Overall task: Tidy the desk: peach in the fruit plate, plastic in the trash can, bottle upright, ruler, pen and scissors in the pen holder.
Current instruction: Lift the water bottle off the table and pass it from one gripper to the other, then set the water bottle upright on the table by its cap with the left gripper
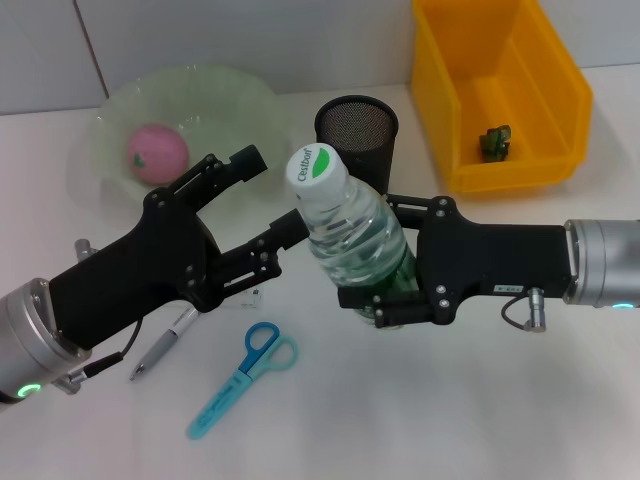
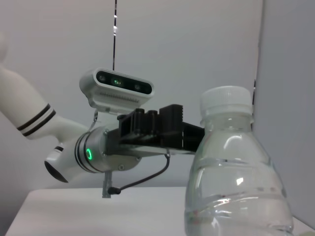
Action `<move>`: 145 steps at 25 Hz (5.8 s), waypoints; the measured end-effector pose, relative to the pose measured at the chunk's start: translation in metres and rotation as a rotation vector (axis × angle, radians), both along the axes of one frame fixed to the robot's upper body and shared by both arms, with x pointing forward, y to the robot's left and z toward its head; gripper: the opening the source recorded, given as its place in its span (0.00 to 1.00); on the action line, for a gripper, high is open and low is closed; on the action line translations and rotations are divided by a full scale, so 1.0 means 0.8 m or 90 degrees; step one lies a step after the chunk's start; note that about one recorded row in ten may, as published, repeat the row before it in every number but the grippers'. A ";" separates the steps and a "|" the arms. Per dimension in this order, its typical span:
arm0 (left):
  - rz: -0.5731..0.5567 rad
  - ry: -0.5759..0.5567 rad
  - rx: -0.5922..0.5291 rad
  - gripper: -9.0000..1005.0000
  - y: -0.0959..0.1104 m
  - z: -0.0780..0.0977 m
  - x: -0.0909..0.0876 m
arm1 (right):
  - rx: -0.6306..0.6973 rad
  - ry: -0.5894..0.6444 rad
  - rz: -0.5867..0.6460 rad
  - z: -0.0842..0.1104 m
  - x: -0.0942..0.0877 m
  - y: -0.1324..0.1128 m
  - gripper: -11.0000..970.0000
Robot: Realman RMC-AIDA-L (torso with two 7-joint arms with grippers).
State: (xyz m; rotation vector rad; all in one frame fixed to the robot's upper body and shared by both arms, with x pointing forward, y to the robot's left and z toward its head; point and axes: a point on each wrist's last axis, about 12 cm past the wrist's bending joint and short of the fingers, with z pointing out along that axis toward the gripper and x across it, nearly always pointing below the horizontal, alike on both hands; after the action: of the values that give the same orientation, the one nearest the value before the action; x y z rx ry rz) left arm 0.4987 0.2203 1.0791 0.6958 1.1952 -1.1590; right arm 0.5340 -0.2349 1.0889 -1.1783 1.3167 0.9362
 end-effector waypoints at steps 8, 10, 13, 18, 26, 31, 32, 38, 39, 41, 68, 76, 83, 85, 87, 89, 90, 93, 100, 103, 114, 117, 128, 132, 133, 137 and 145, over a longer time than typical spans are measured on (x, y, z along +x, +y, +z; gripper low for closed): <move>-0.009 -0.002 0.001 0.82 -0.002 0.001 0.000 | 0.007 -0.003 0.015 0.001 0.005 0.014 0.80; -0.009 -0.003 0.000 0.82 -0.003 0.001 0.001 | 0.008 -0.004 0.019 0.002 0.006 0.016 0.80; -0.007 -0.004 -0.002 0.82 -0.003 0.002 0.001 | 0.009 -0.001 0.025 0.001 0.007 0.020 0.80; -0.008 -0.007 -0.008 0.82 -0.002 0.004 0.001 | 0.001 0.000 0.034 -0.001 0.007 0.025 0.80; -0.013 -0.005 -0.013 0.81 -0.003 0.003 -0.001 | 0.000 0.002 0.042 -0.001 0.010 0.032 0.80; -0.016 -0.005 -0.013 0.81 -0.003 0.003 -0.001 | 0.001 0.000 0.045 0.001 0.012 0.036 0.80; -0.016 -0.005 -0.013 0.81 -0.003 0.003 -0.001 | 0.001 0.000 0.046 0.001 0.012 0.036 0.80; -0.024 -0.008 -0.013 0.81 -0.005 0.004 -0.001 | 0.000 -0.001 0.047 0.001 0.012 0.037 0.80; -0.028 -0.009 -0.014 0.81 -0.006 0.005 -0.001 | 0.000 -0.001 0.049 0.001 0.012 0.038 0.80; -0.033 -0.010 -0.014 0.81 -0.007 0.005 -0.001 | -0.002 -0.001 0.052 0.001 0.012 0.039 0.80; -0.033 -0.027 -0.015 0.45 -0.009 0.006 -0.002 | 0.000 0.003 0.072 0.001 0.011 0.046 0.80; -0.043 -0.034 -0.010 0.45 -0.010 0.007 -0.003 | 0.007 0.010 0.072 -0.001 0.006 0.043 0.82; -0.043 -0.035 -0.011 0.45 -0.009 0.007 -0.004 | 0.008 0.016 0.070 -0.001 0.005 0.041 0.86; -0.044 -0.036 -0.013 0.45 -0.008 0.007 -0.005 | 0.007 0.019 0.068 -0.003 0.004 0.038 0.86; -0.044 -0.036 -0.013 0.45 -0.007 0.007 -0.006 | 0.007 0.019 0.066 -0.003 0.003 0.036 0.86; -0.044 -0.036 -0.014 0.45 -0.007 0.007 -0.006 | 0.008 0.018 0.062 -0.004 0.000 0.032 0.86; -0.044 -0.037 -0.014 0.45 -0.007 0.007 -0.005 | 0.010 0.018 0.062 -0.004 -0.001 0.029 0.86; -0.043 -0.037 -0.014 0.45 -0.006 0.008 -0.005 | 0.013 0.013 0.061 -0.003 -0.006 0.021 0.86; -0.041 -0.041 -0.016 0.45 -0.006 0.009 -0.003 | 0.010 0.016 0.053 -0.007 -0.016 0.009 0.86; -0.039 -0.043 -0.011 0.45 -0.006 0.010 -0.001 | 0.007 0.007 0.023 -0.007 -0.028 -0.017 0.86; 0.012 -0.064 0.031 0.45 -0.003 0.012 0.019 | -0.016 0.009 -0.091 -0.002 -0.077 -0.100 0.86; 0.026 -0.073 0.032 0.45 -0.001 0.014 0.022 | -0.004 0.010 -0.133 -0.002 -0.095 -0.121 0.86; 0.171 -0.094 0.065 0.45 0.019 0.027 0.065 | -0.025 0.042 -0.220 -0.018 -0.117 -0.149 0.86; 0.185 -0.091 0.070 0.45 0.019 0.027 0.069 | -0.031 0.043 -0.227 -0.019 -0.112 -0.147 0.86; 0.188 -0.088 0.074 0.45 0.020 0.026 0.070 | -0.031 0.044 -0.226 -0.019 -0.110 -0.146 0.86; 0.208 -0.083 0.090 0.45 0.023 0.020 0.071 | -0.030 0.045 -0.223 -0.018 -0.107 -0.145 0.86; 0.244 -0.067 0.116 0.45 0.030 0.006 0.067 | -0.025 0.054 -0.219 -0.017 -0.105 -0.142 0.86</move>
State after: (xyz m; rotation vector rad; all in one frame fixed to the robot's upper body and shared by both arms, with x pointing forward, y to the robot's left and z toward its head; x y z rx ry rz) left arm 0.5526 0.2445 1.0839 0.6212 1.2864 -0.6941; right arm 0.4501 -0.3483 1.0750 -0.9109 1.5527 0.7175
